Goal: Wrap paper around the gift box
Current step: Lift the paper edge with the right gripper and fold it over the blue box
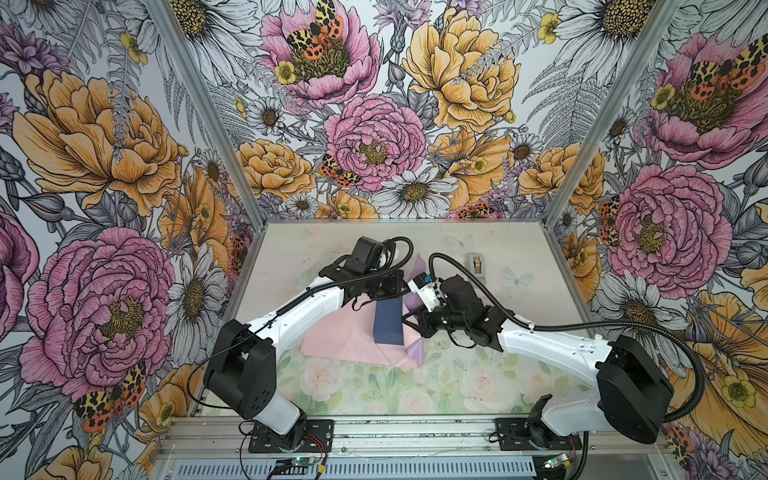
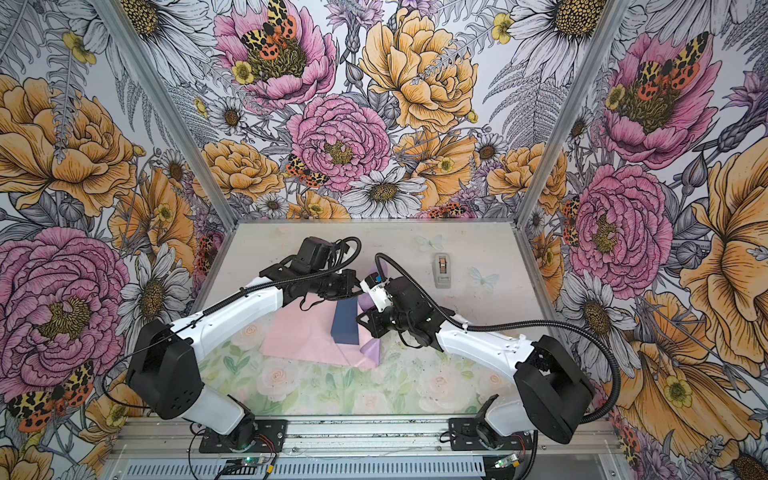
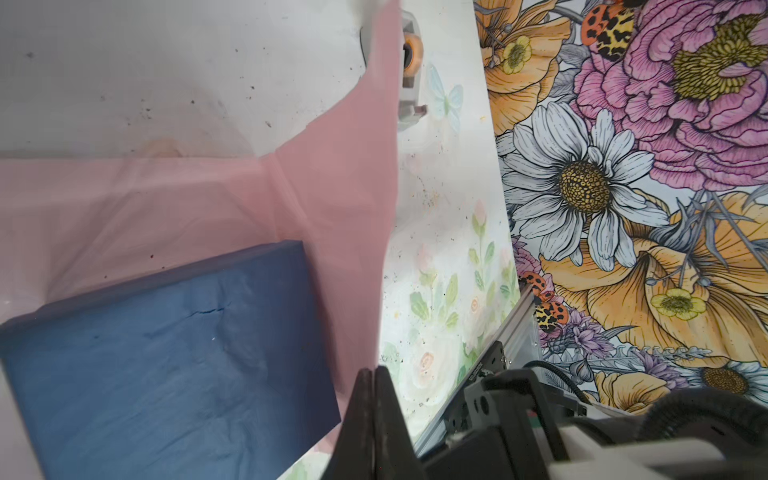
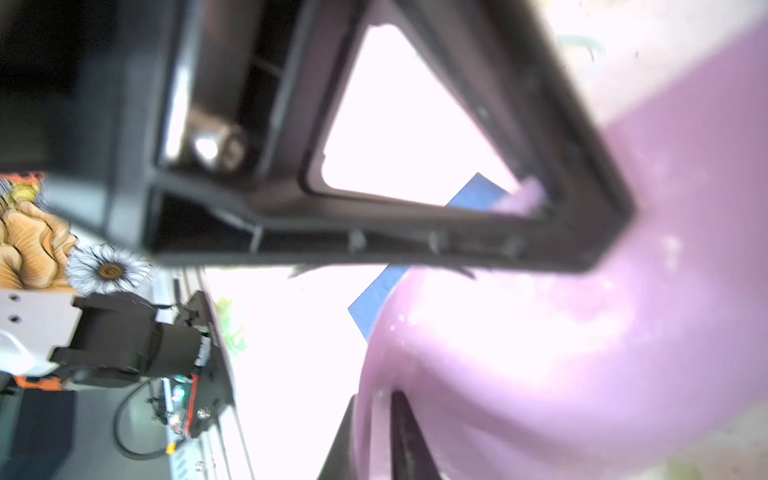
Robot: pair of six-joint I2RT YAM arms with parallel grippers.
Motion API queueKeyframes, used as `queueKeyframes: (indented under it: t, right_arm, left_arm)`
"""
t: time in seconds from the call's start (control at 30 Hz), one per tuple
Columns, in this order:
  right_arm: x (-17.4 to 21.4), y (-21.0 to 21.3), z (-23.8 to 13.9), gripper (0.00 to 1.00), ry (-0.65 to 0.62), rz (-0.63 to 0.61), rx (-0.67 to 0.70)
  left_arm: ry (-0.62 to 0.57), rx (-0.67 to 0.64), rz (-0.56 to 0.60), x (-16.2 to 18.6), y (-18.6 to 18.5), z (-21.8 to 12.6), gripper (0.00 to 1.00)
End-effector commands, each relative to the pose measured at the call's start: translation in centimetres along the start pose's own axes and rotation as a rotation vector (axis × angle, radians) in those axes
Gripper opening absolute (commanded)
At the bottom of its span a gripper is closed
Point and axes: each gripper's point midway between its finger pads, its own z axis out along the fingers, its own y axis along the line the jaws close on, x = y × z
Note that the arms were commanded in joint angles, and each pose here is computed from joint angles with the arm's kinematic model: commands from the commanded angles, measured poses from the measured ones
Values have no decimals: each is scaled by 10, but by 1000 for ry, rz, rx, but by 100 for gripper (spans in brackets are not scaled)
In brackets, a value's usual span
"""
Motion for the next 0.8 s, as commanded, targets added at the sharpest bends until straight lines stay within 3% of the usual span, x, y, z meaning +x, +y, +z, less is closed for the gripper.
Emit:
queueKeyframes:
  t: [0.0,0.1,0.33,0.5,0.77]
  right_arm:
    - [-25,9,-15,39,-89,-20,14]
    - [-29,1,-28,49,-131,31,52]
    - [-23,-45,-48,57,-183,251,232]
    - [-10,-64,-31,64,-93,350,318]
    - [-7,-72,2,66,-7,402,342]
  left_arm:
    - [-5,-27,-4,0,14,-12,0]
    - [-4,-53,-17,2,27,-16,0]
    - [13,-105,-34,11,50,-22,0]
    - [16,-154,-42,14,67,-28,0]
    - [47,-216,-60,28,92,-23,0]
